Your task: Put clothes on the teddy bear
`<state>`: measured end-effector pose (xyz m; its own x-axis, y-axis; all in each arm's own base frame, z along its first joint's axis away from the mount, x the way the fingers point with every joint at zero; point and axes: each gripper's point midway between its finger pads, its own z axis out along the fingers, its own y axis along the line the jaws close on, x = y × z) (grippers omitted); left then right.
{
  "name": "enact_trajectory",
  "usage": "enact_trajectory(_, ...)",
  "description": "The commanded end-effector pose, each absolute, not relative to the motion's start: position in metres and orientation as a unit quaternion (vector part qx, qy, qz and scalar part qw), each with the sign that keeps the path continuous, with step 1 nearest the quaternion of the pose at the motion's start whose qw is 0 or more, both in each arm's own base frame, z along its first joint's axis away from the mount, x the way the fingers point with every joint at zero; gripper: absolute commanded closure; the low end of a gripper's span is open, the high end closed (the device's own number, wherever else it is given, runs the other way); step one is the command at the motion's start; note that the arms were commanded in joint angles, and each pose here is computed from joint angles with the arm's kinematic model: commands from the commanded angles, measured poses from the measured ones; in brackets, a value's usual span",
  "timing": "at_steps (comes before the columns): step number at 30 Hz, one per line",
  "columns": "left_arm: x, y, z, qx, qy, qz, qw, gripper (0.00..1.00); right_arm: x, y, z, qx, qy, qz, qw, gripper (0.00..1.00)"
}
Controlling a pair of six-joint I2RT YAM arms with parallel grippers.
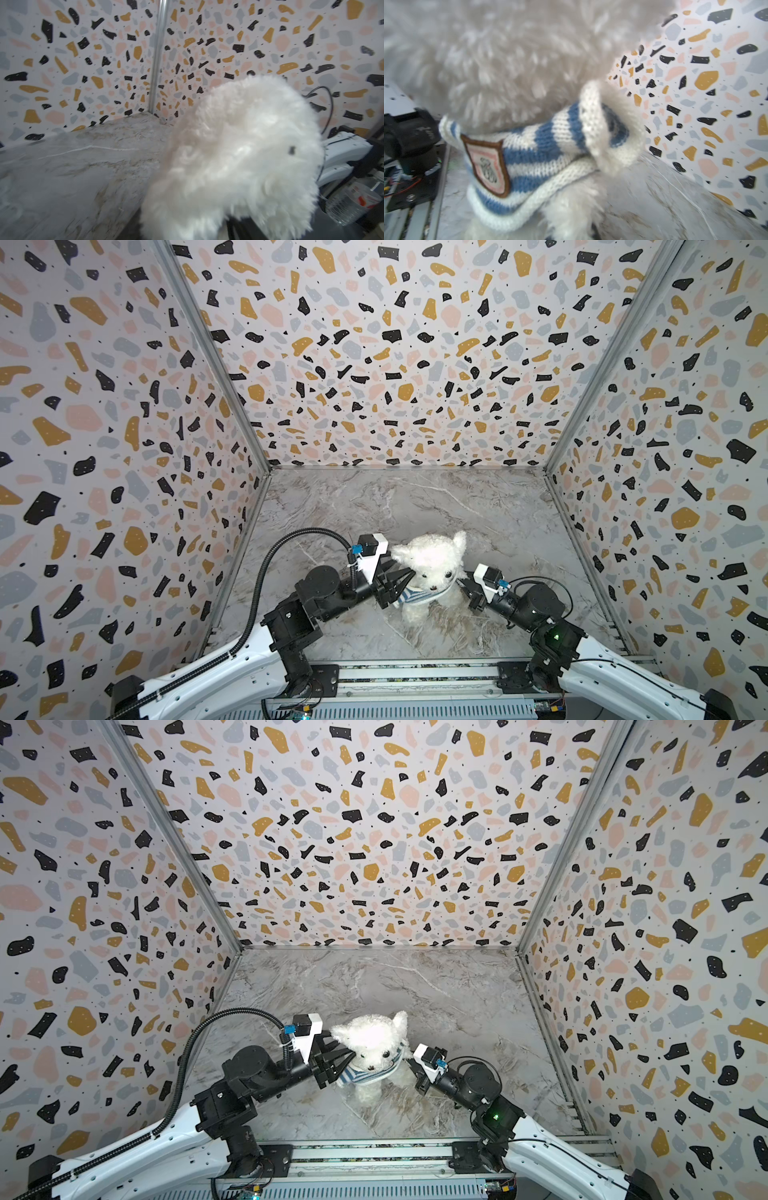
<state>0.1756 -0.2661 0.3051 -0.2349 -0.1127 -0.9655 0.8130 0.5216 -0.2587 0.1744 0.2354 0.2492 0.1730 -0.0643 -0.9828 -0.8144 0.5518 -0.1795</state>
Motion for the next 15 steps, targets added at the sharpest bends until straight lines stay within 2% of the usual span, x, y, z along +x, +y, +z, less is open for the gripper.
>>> enact_trajectory(1, 0.203, -0.243, 0.266, 0.207, 0.735, -0.329, 0.556, 0.42, 0.198, 0.223, 0.274, -0.354, 0.593, 0.209, 0.693, 1.0)
enact_trajectory(6, 0.202, -0.232, 0.247, 0.2, 0.763, -0.305, 0.533, 0.41, 0.221, 0.215, 0.266, -0.339, 0.622, 0.14, 0.692, 1.0)
enact_trajectory(9, 0.199, -0.228, 0.245, 0.195, 0.77, -0.303, 0.526, 0.35, 0.231, 0.216, 0.257, -0.338, 0.636, 0.113, 0.685, 1.0)
enact_trajectory(12, 0.194, -0.232, 0.248, 0.203, 0.769, -0.318, 0.516, 0.22, 0.238, 0.221, 0.242, -0.342, 0.654, 0.091, 0.668, 1.0)
enact_trajectory(15, 0.192, -0.235, 0.25, 0.207, 0.769, -0.327, 0.509, 0.03, 0.242, 0.226, 0.23, -0.342, 0.67, 0.076, 0.654, 1.0)
